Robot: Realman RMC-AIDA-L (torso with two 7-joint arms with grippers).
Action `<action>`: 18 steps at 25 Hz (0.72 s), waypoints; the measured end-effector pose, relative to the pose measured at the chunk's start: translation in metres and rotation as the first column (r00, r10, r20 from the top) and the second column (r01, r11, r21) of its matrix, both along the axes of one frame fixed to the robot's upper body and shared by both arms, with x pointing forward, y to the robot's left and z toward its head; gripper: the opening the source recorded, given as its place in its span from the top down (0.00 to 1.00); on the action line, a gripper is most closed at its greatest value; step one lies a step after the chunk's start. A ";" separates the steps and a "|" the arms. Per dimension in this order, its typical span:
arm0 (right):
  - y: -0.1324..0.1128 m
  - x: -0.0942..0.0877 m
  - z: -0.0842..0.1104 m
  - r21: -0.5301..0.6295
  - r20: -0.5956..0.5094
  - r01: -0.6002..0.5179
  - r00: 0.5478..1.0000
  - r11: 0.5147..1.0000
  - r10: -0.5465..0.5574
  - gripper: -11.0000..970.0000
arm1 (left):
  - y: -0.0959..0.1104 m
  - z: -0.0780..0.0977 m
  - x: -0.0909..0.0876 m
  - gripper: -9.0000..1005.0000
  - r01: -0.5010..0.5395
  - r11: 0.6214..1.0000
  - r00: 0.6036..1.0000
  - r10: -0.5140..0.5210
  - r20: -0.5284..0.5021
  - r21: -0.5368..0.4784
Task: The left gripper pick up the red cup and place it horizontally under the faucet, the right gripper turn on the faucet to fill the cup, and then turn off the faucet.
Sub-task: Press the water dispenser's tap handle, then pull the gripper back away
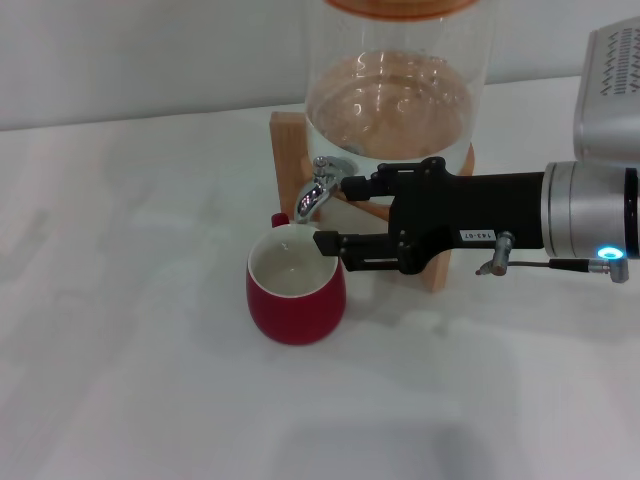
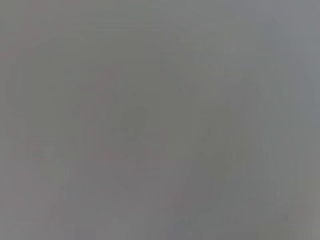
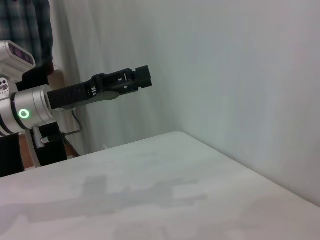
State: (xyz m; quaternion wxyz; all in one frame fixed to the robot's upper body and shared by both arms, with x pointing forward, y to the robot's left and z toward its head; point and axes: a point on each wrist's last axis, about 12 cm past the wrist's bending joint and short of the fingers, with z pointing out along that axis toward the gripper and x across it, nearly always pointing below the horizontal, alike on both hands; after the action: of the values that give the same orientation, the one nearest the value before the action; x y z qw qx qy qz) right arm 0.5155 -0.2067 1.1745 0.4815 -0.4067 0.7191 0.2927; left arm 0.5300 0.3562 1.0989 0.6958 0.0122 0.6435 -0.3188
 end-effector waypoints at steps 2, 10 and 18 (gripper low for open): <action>0.000 0.000 0.000 0.001 -0.002 0.001 1.000 1.000 -0.001 0.26 | 0.000 0.000 0.000 0.22 0.002 1.000 1.000 -0.002 -0.002 -0.002; -0.001 0.000 -0.001 0.002 -0.004 0.008 1.000 1.000 -0.008 0.26 | -0.001 -0.001 0.000 0.22 0.007 1.000 1.000 -0.007 -0.008 -0.001; -0.005 0.000 0.000 0.004 -0.004 0.021 1.000 1.000 -0.021 0.26 | -0.001 -0.002 -0.001 0.22 0.007 1.000 1.000 -0.007 -0.010 -0.001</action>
State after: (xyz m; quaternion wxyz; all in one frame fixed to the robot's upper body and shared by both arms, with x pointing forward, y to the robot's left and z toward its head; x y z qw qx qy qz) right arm 0.5155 -0.2114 1.1743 0.4841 -0.3974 0.7238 0.2896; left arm 0.5288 0.3554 1.0972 0.6915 0.0124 0.6468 -0.3215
